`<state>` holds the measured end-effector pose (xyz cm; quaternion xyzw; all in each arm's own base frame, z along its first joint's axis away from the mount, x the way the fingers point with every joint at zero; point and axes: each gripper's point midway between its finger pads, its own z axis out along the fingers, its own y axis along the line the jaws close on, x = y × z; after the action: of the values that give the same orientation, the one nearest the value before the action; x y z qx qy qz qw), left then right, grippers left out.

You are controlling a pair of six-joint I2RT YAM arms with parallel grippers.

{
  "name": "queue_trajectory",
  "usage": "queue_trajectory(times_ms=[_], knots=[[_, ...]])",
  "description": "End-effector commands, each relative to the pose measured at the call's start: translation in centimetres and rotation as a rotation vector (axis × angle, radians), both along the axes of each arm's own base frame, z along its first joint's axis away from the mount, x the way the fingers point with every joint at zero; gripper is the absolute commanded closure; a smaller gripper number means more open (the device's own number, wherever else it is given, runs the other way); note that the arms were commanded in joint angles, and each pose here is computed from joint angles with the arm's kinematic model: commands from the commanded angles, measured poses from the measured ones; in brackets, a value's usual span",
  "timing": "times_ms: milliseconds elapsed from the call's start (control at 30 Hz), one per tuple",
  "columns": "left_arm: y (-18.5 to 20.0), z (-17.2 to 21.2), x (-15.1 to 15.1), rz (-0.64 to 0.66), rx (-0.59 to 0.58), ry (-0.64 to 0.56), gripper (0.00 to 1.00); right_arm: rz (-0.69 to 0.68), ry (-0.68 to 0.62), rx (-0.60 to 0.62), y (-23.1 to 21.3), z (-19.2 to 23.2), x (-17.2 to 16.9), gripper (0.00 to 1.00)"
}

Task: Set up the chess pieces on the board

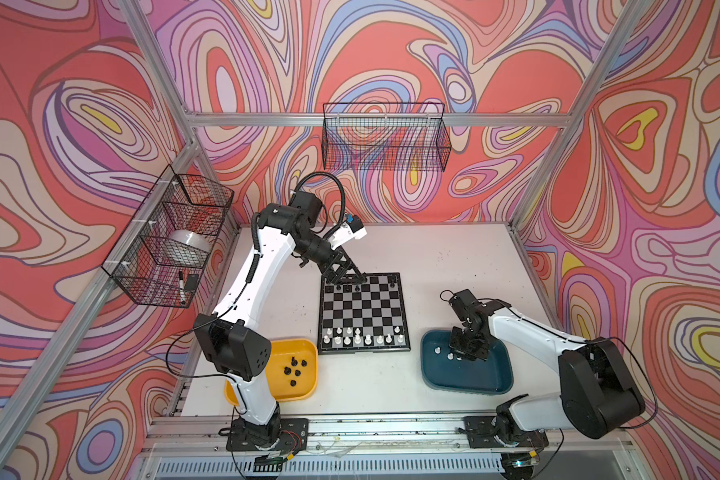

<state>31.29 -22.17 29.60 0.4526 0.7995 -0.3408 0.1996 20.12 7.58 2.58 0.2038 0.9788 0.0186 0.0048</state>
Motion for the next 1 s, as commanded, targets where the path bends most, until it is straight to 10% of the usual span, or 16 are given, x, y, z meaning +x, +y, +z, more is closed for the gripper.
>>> queue_trajectory(times_ms=[0,967], knots=[[-0.3,0.4,0.0,-0.011,-0.014,-0.006,0.06,0.001,-0.013,0.005,-0.1,0.2,0.0,0.91],[-0.4,0.3,0.1,-0.006,-0.017,0.0,0.06,0.077,-0.012,0.029,0.5,3.3,0.2,0.91]])
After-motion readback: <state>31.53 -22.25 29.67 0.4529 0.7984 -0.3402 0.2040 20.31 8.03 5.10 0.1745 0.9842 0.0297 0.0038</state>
